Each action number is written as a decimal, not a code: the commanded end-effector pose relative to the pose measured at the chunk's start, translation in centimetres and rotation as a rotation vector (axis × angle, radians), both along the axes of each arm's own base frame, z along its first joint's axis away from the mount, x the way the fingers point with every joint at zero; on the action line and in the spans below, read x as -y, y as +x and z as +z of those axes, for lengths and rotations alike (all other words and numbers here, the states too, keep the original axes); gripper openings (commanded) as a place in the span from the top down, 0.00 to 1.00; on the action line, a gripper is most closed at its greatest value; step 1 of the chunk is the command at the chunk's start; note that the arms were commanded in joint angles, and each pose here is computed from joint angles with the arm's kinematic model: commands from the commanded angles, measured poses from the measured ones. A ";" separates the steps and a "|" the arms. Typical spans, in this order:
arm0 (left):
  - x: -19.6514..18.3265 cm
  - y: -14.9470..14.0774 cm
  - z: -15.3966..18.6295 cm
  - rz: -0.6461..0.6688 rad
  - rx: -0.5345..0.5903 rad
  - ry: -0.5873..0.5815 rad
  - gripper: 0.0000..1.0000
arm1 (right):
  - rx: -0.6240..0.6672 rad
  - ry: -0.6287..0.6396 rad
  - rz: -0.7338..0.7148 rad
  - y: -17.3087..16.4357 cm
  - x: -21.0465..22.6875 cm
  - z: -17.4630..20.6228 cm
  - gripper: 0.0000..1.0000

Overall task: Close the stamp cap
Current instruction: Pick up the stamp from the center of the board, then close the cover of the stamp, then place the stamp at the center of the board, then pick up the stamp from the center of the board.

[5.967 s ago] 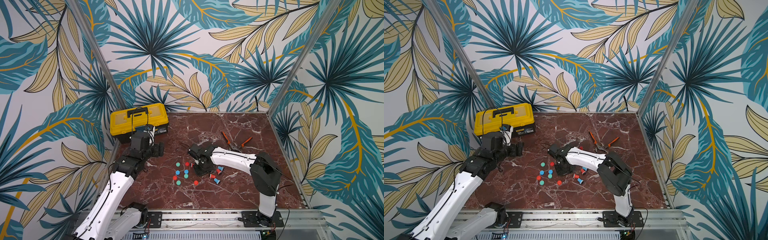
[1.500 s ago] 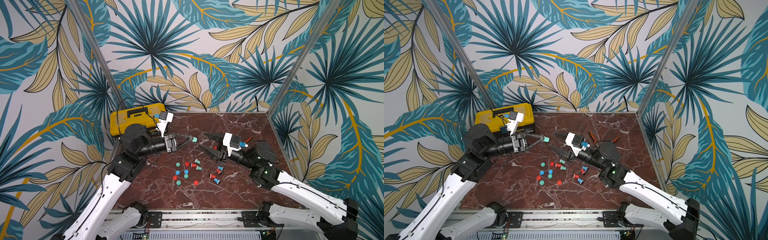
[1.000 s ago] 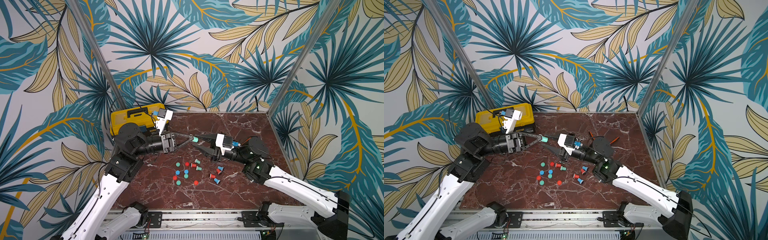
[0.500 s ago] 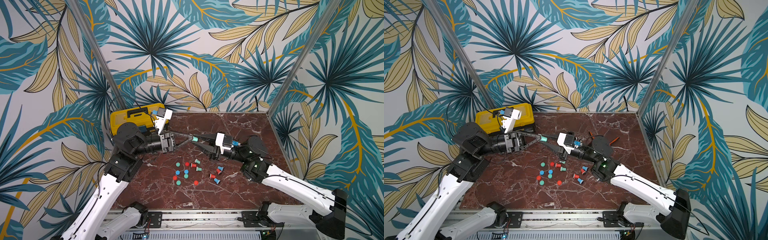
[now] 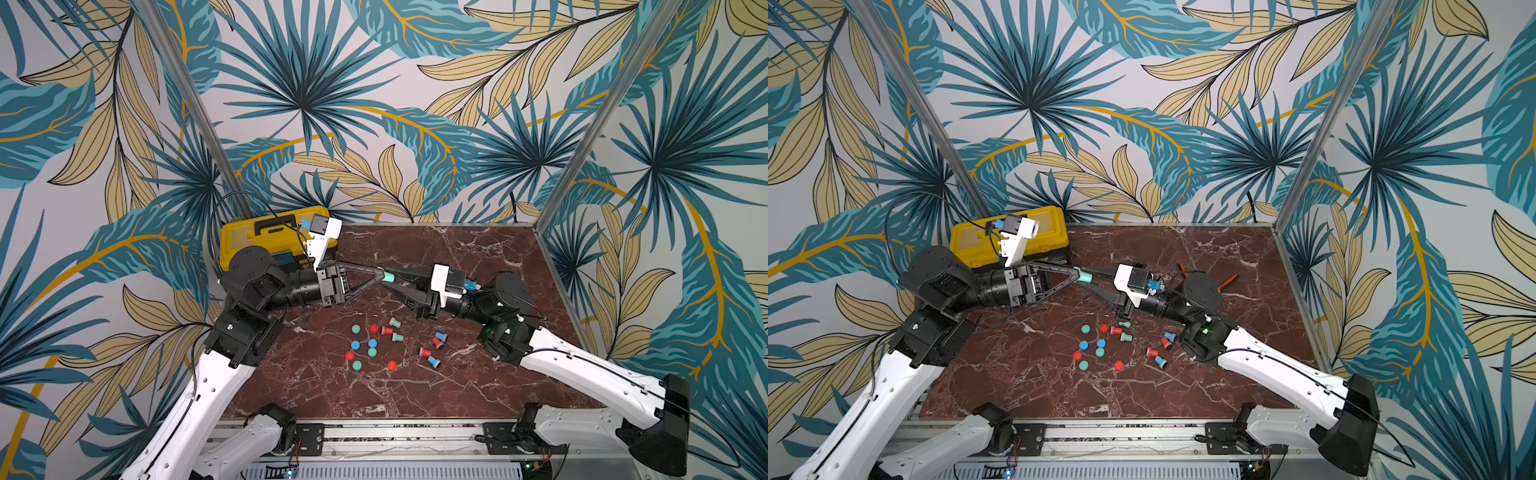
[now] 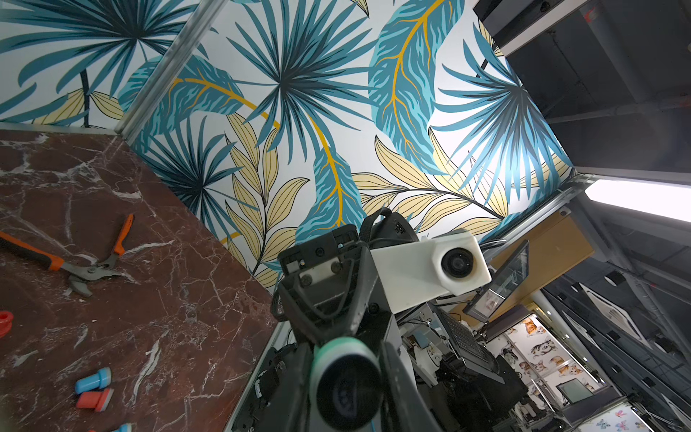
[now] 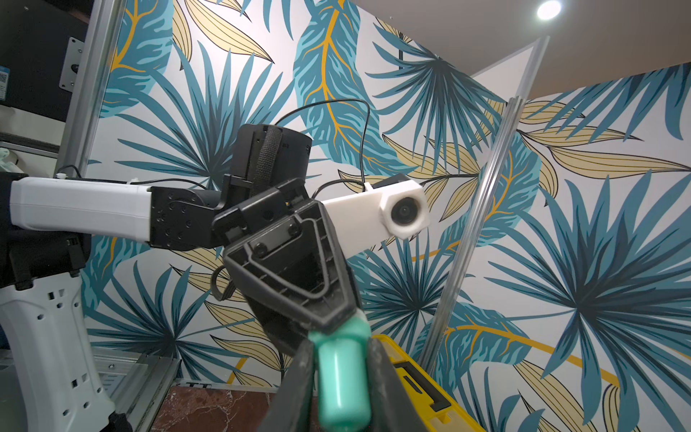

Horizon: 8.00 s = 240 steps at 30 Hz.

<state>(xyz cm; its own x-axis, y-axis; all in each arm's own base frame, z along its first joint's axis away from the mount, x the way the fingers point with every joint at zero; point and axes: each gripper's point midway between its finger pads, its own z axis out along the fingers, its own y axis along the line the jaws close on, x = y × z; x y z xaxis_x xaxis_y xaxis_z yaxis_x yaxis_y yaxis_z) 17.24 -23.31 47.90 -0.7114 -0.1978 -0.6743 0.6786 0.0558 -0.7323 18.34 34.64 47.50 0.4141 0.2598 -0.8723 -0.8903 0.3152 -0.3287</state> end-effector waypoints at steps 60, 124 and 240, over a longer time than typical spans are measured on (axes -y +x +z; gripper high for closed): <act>-19.6 13.9 -22.8 0.909 -0.083 0.921 0.26 | -1.725 -1.142 -0.648 4.2 -1.8 -38.9 1.00; -19.2 14.4 -23.5 0.869 -0.103 0.920 0.26 | -1.580 -1.591 -0.972 3.8 2.5 -50.7 1.00; -19.8 14.8 -24.4 0.883 -0.129 0.950 0.25 | -1.500 -1.213 -0.712 14.1 3.6 -44.9 0.66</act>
